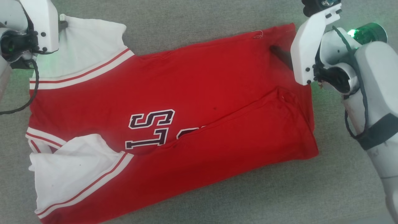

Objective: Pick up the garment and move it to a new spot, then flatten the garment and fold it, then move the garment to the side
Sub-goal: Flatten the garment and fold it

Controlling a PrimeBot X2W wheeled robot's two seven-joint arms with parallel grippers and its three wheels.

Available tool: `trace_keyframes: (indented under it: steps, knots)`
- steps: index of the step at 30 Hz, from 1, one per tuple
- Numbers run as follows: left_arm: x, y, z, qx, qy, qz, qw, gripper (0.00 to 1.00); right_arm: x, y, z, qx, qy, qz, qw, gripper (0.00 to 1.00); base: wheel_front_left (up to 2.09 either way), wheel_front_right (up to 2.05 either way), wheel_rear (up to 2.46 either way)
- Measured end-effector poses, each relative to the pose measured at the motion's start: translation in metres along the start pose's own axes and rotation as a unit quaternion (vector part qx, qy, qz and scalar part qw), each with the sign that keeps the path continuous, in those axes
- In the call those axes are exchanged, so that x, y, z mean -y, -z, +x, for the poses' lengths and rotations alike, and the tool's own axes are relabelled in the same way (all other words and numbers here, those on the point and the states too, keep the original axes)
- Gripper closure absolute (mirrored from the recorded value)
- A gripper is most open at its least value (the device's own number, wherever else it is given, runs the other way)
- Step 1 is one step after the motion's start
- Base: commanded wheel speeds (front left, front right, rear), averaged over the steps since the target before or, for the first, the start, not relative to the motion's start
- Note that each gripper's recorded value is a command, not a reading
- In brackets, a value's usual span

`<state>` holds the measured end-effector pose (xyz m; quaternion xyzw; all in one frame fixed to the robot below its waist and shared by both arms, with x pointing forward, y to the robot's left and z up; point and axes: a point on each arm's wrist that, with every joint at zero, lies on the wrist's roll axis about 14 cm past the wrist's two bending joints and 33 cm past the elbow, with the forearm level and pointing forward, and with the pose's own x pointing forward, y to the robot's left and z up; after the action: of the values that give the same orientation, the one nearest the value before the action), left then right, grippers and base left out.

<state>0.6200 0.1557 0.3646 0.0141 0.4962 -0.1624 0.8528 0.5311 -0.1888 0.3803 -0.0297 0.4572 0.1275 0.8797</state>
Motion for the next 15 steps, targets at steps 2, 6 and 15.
trace_keyframes:
  steps: [2, 6, 15]
  knots:
    - [-0.001, 0.000, 0.000, 0.003, -0.001, -0.003, 1.000, 1.00, -0.003, 0.002, 0.003, -0.015, -0.006, 0.001, 1.000, 0.82, 0.00, 0.00, 0.00]
    - [-0.002, -0.002, -0.005, 0.015, -0.003, -0.009, 1.000, 1.00, -0.005, -0.002, 0.005, -0.014, -0.010, -0.012, 1.000, 1.00, 0.00, 0.00, 0.00]
    - [-0.010, -0.009, -0.050, 0.039, -0.024, -0.007, 0.999, 1.00, 0.003, -0.021, -0.013, 0.054, 0.008, -0.026, 0.998, 1.00, 0.00, 0.00, 0.00]
